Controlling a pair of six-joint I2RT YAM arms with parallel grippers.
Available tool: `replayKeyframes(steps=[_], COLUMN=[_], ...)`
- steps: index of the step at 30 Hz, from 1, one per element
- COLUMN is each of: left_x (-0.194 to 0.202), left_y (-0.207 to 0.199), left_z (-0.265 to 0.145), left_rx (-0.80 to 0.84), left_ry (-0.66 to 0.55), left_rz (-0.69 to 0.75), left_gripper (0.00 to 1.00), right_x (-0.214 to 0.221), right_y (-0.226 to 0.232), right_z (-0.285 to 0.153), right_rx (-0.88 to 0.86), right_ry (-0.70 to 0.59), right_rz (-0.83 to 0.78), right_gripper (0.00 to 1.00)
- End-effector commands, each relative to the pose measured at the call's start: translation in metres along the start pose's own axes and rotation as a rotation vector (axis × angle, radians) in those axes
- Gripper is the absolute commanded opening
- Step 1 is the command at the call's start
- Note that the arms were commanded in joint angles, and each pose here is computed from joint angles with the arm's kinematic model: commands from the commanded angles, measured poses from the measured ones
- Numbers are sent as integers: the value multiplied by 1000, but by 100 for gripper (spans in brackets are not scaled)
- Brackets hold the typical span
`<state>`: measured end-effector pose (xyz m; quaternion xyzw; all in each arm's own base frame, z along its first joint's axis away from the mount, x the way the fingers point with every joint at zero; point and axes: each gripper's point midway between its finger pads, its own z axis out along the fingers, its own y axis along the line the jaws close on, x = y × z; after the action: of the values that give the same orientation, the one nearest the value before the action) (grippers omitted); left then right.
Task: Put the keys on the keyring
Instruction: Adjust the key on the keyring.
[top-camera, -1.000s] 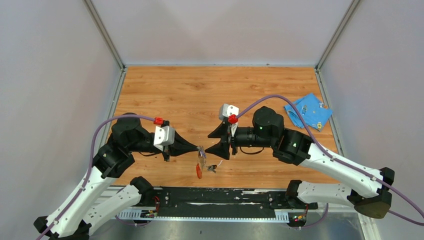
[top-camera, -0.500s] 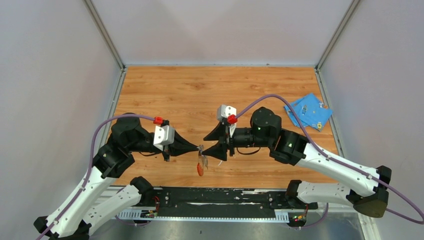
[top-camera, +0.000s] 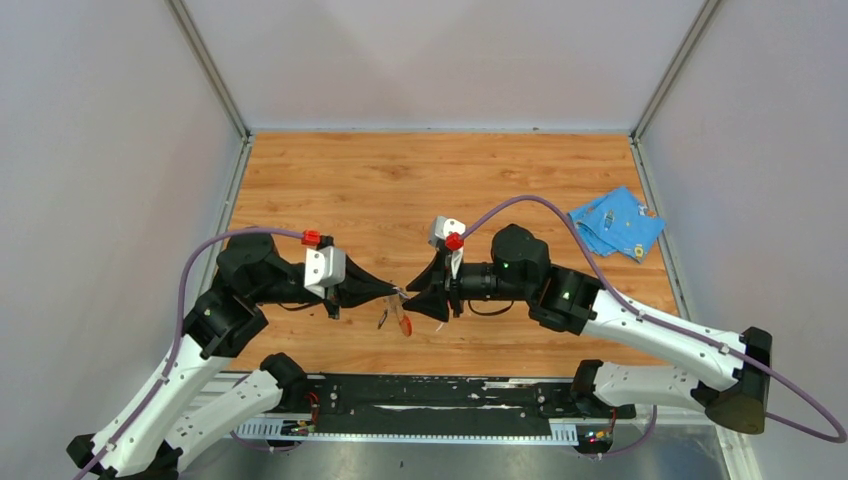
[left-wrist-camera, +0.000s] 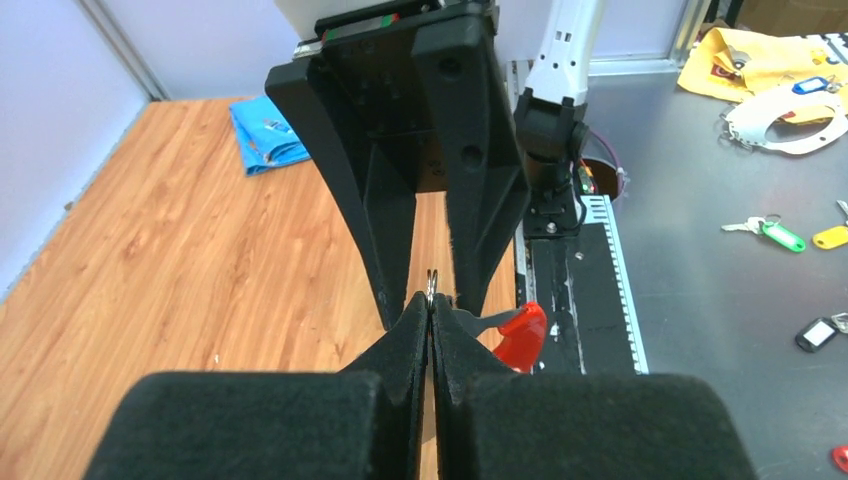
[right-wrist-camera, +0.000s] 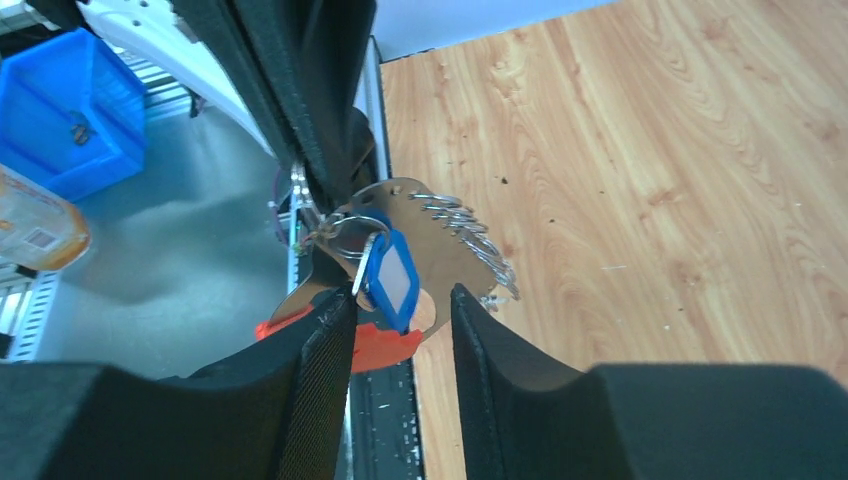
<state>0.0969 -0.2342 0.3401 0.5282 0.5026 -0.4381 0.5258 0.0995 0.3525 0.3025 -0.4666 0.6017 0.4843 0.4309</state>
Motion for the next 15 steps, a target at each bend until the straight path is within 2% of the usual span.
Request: replayKeyframes(steps=[1,4,6,9,15], left_x=[-12,-10,-9,-2,9], left_y=[1,1,2,3,6], left_z=[-1,0,-1,-2,-1], left_rx=[-13,-13,-18,-22,-34], left_ry=[-40,-35,-32,-10,19], left_rz=[25,23,27,38,46], left_gripper=[0,0,0,0,0], right_x=[-19,-25,-29,-36,-44], right_y=[-9,-7,-4,3,14], right_z=[8,9,8,2,-7], right_rx=[58,50,34,17,-12], right_ry=[-54,-76,-84,-105,-130], right_rz=[-28,-44,-55,-78,-87], right_gripper=[39,28,14,1,0])
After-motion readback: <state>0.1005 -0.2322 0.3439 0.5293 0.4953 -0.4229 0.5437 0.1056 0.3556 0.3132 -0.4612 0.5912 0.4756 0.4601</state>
